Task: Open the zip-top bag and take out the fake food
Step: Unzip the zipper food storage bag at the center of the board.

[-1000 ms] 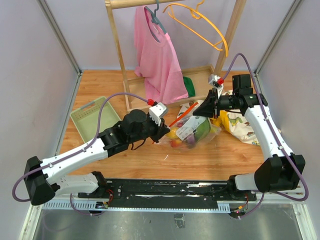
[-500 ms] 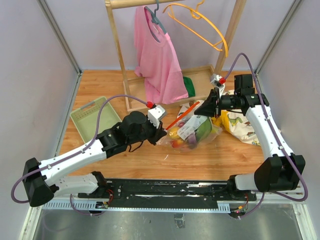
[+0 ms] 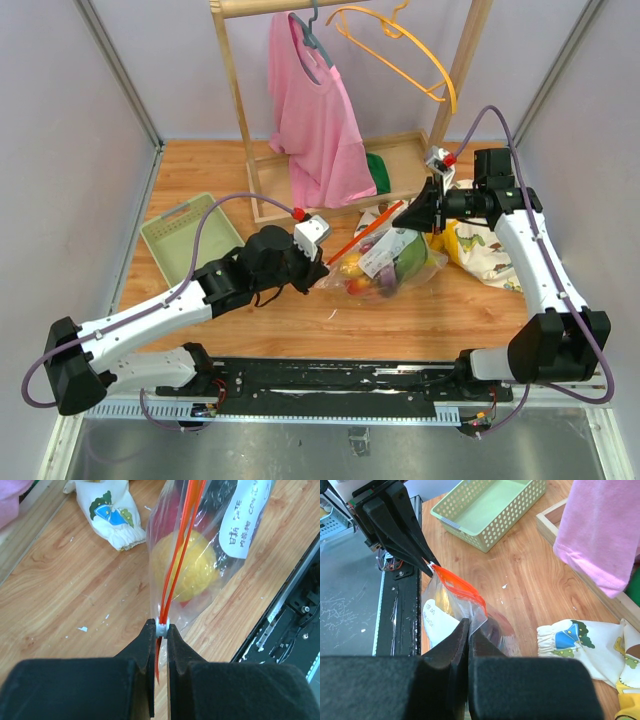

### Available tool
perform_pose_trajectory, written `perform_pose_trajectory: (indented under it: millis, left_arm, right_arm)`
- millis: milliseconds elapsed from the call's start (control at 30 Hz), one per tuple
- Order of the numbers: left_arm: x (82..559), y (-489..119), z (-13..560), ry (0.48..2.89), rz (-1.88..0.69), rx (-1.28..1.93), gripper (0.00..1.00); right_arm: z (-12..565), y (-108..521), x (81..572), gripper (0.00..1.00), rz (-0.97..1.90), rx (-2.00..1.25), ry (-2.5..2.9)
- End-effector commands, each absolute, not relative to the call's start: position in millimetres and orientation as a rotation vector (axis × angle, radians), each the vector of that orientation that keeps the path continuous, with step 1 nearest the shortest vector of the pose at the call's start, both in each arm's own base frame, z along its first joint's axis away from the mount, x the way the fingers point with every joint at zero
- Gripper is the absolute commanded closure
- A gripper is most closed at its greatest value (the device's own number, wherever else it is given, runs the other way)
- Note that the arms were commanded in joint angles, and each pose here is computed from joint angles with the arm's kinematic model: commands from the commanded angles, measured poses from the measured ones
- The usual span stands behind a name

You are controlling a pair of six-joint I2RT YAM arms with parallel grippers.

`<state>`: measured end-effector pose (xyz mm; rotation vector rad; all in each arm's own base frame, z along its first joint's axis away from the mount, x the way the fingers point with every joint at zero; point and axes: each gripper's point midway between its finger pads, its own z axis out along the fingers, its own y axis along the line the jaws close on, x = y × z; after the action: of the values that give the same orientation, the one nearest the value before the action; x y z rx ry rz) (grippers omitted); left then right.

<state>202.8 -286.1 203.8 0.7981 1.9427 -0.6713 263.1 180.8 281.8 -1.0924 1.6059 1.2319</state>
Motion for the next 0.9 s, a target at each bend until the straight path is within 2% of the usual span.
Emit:
perform_pose_trajectory:
  millis: [0, 733, 867]
  left_arm:
    - [196, -265, 179, 2.03, -0.588, 0.839, 0.95]
    - [190, -247, 155, 2.108, -0.515, 0.871, 0.94]
    - [191, -244, 156, 2.11, -0.503, 0.859, 0.89]
  right_arm:
    - [299, 170, 271, 0.99, 1.136, -1.098, 1.551]
    - [302, 161, 275, 0.99, 1.126, -1.071, 1.552]
    - [302, 162, 275, 0.99, 1.129, -1.07, 1.55]
